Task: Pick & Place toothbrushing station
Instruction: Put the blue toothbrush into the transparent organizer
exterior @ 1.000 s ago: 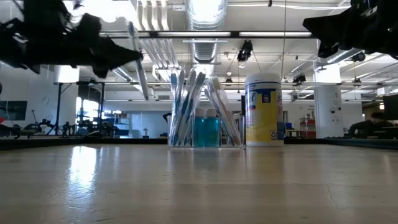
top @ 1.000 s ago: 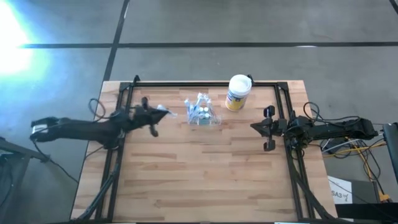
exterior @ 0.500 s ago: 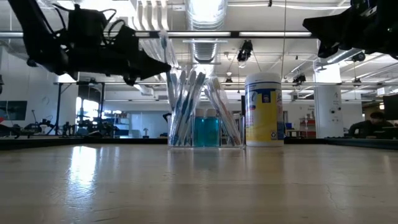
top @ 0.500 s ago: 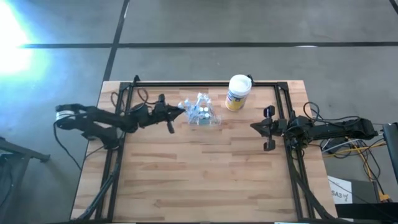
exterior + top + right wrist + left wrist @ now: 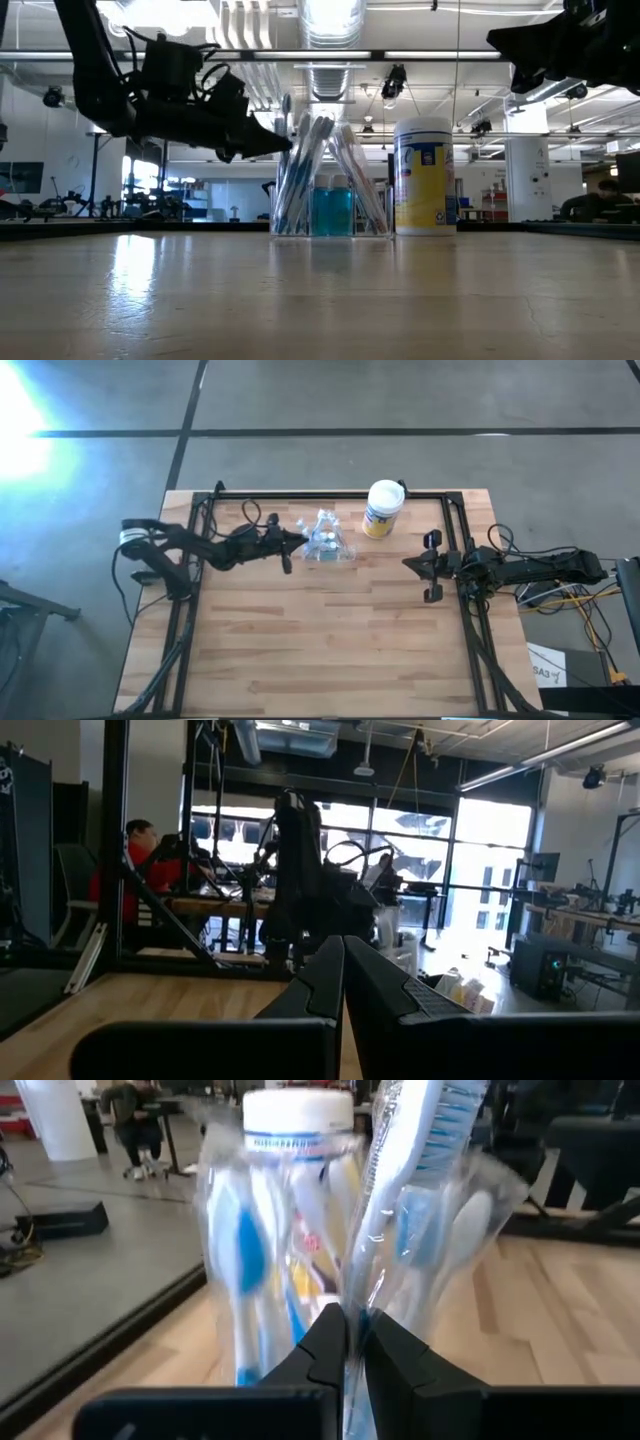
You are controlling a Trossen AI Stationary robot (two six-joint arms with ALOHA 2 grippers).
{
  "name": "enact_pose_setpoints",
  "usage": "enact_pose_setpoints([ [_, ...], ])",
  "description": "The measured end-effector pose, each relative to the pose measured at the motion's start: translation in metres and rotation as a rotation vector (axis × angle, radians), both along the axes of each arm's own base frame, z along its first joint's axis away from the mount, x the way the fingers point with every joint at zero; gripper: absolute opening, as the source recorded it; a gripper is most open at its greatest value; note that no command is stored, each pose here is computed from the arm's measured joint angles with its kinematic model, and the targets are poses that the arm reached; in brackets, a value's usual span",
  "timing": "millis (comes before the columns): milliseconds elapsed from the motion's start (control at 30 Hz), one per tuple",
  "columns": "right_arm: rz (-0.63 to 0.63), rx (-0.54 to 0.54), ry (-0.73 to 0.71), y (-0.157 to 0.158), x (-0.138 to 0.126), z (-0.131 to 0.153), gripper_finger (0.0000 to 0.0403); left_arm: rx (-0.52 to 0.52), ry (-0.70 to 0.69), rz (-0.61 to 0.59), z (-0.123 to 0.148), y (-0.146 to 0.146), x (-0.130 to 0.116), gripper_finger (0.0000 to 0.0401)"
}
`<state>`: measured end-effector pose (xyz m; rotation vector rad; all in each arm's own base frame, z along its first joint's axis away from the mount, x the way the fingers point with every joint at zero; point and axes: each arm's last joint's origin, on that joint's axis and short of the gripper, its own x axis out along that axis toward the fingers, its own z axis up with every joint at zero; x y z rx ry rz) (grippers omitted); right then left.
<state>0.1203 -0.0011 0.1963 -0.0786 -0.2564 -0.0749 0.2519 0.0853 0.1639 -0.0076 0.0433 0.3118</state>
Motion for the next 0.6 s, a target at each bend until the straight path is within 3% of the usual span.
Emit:
enact_pose_setpoints([
  [600, 0.001, 0.004, -0.001, 0.000, 0.000, 0.000, 0.0008, -0.067, 0.079, 0.041, -0.027, 0.011, 0.002, 0.0023],
])
